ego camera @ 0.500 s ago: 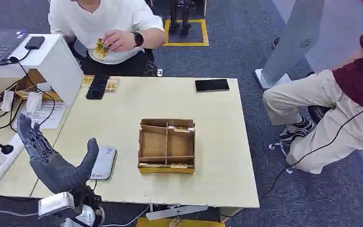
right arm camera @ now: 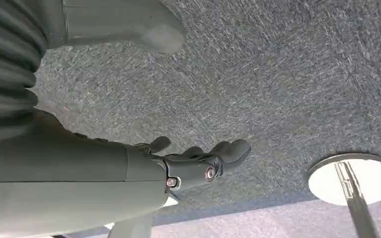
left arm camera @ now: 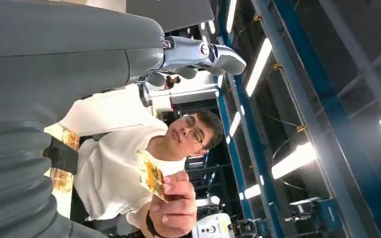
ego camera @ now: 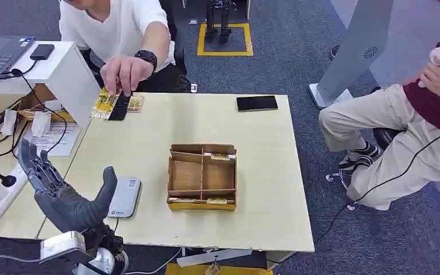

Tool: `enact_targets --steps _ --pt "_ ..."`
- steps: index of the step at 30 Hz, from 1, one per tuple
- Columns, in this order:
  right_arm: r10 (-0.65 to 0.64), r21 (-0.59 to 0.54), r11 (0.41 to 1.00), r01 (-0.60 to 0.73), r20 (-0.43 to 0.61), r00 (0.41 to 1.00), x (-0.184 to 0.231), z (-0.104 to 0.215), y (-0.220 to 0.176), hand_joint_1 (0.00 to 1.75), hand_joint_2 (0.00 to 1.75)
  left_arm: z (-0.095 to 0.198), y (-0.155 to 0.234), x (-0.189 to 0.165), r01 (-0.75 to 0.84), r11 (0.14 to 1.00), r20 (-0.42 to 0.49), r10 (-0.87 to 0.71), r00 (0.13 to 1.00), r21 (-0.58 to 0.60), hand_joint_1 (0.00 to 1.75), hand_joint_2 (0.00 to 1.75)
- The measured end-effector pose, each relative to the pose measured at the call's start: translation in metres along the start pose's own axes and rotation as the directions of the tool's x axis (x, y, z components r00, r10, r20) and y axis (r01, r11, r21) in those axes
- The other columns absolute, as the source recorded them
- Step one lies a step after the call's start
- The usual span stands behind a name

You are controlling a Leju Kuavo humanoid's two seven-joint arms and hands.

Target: Pass the card to the sensor for recognition and then transmit it.

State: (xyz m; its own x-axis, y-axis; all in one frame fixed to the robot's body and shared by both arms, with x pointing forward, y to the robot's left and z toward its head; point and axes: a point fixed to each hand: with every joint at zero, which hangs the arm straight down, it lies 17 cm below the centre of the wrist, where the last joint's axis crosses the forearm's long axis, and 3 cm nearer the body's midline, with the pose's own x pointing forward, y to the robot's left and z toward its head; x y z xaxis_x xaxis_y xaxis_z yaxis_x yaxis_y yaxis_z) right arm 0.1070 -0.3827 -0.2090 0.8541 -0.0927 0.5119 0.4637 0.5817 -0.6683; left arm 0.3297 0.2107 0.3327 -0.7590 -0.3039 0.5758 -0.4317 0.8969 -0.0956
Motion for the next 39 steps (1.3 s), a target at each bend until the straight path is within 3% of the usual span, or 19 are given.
enact_targets --steps 5,13,22,26,32,33,34,35,39 --pt "0.024 0.013 1.0 -0.024 0.024 0.999 0.005 0.0 0.003 0.0 1.75 -0.007 -0.021 0.008 0.119 0.992 0.102 -0.113 0.988 -0.05 0.0 1.75" --pt "0.048 0.031 0.998 -0.05 0.051 0.998 0.01 0.001 0.007 0.0 1.75 -0.024 -0.027 -0.018 0.398 0.914 0.225 -0.372 0.9 -0.08 0.0 1.75" --pt "0.052 0.039 0.998 -0.054 0.054 0.997 0.011 0.001 0.009 0.0 1.75 -0.036 -0.014 -0.044 0.482 0.874 0.211 -0.46 0.863 -0.064 0.0 1.75" --pt "0.051 0.041 0.998 -0.053 0.049 0.998 0.011 0.001 0.01 0.0 1.75 -0.037 -0.011 -0.057 0.452 0.89 0.153 -0.44 0.885 -0.058 0.0 1.75" --pt "0.058 0.052 0.997 -0.061 0.052 0.997 0.012 0.002 0.013 0.0 1.75 -0.044 -0.019 -0.066 0.503 0.86 0.163 -0.487 0.858 -0.08 0.0 1.75" --pt "0.058 0.054 0.997 -0.061 0.051 0.997 0.012 0.002 0.014 0.0 1.75 -0.045 -0.018 -0.068 0.509 0.857 0.162 -0.493 0.855 -0.081 0.12 1.75" --pt "0.059 0.055 0.997 -0.062 0.05 0.997 0.012 0.002 0.014 0.0 1.75 -0.046 -0.019 -0.069 0.511 0.856 0.16 -0.495 0.854 -0.082 1.55 1.75" --pt "0.059 0.056 0.997 -0.062 0.051 0.997 0.012 0.002 0.014 0.0 1.75 -0.046 -0.019 -0.07 0.513 0.854 0.158 -0.497 0.853 -0.082 1.75 1.75" --pt "0.06 0.06 0.996 -0.063 0.052 0.997 0.013 0.002 0.015 0.0 1.75 -0.049 -0.017 -0.075 0.524 0.848 0.141 -0.511 0.848 -0.081 1.75 1.75"
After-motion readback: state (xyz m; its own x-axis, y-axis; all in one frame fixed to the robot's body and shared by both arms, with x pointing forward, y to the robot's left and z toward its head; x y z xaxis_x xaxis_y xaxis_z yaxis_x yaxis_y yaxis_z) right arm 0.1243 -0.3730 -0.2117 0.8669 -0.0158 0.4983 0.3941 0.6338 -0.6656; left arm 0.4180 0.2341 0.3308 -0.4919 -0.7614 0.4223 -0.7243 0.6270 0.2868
